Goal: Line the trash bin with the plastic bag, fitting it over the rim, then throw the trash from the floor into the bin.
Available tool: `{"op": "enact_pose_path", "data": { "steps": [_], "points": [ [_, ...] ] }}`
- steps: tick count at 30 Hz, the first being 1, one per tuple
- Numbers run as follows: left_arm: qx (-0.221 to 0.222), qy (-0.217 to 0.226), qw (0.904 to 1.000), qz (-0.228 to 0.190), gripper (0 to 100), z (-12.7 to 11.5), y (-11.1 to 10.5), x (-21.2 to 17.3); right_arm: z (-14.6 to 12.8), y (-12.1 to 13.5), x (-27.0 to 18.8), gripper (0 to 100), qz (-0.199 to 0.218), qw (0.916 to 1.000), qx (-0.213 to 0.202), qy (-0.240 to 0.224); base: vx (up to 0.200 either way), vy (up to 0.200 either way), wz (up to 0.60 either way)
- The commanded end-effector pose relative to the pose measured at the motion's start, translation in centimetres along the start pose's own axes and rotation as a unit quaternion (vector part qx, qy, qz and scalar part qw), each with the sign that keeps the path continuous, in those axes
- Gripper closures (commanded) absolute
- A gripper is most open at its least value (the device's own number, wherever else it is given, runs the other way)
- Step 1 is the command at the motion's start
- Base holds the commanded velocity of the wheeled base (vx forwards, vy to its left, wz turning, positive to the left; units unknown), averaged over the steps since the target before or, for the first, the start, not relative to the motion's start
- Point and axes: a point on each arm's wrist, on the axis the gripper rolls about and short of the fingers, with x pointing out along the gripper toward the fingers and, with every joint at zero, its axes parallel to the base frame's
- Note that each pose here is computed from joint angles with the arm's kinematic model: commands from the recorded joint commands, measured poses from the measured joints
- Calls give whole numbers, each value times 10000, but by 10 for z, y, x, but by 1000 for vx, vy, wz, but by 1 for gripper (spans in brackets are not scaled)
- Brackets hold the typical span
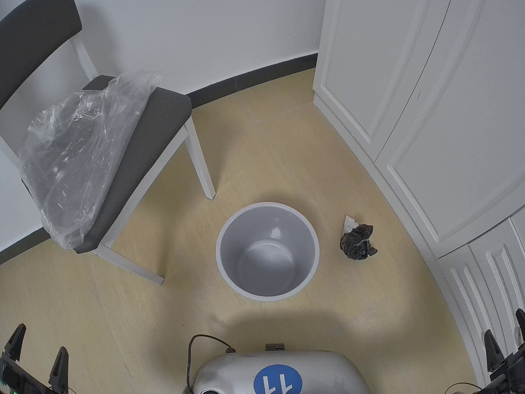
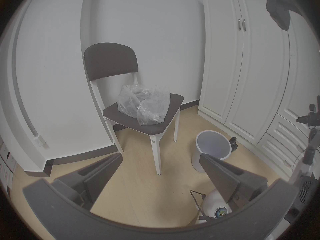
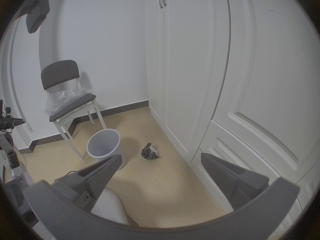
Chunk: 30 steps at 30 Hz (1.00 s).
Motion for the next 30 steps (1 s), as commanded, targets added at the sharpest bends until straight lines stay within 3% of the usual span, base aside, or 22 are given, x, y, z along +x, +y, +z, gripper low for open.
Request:
{"op": "enact_pose_path", "data": {
  "steps": [1,10,18,24,28,30],
  "points": [
    [3,5,10000,-3,0,-5,0,0,-5,0,0,0,2,10000,3,0,0,0,0],
    [-349,6,9992,189,0,-5,1,0,-5,0,0,0,-13,9998,218,0,0,0,0],
    [-51,15,10000,58,0,-5,0,0,-5,0,0,0,33,10000,-28,-8,0,0,0],
    [-434,-4,9988,242,0,-5,1,0,-5,0,0,0,2,9998,218,-15,0,0,0],
    [-357,5,9991,242,0,-5,1,0,-4,0,0,0,-21,9998,195,-30,0,0,0],
    [-142,2,9997,181,0,-5,1,0,7,0,-2,0,38,9992,178,-361,0,0,0]
  ]
}}
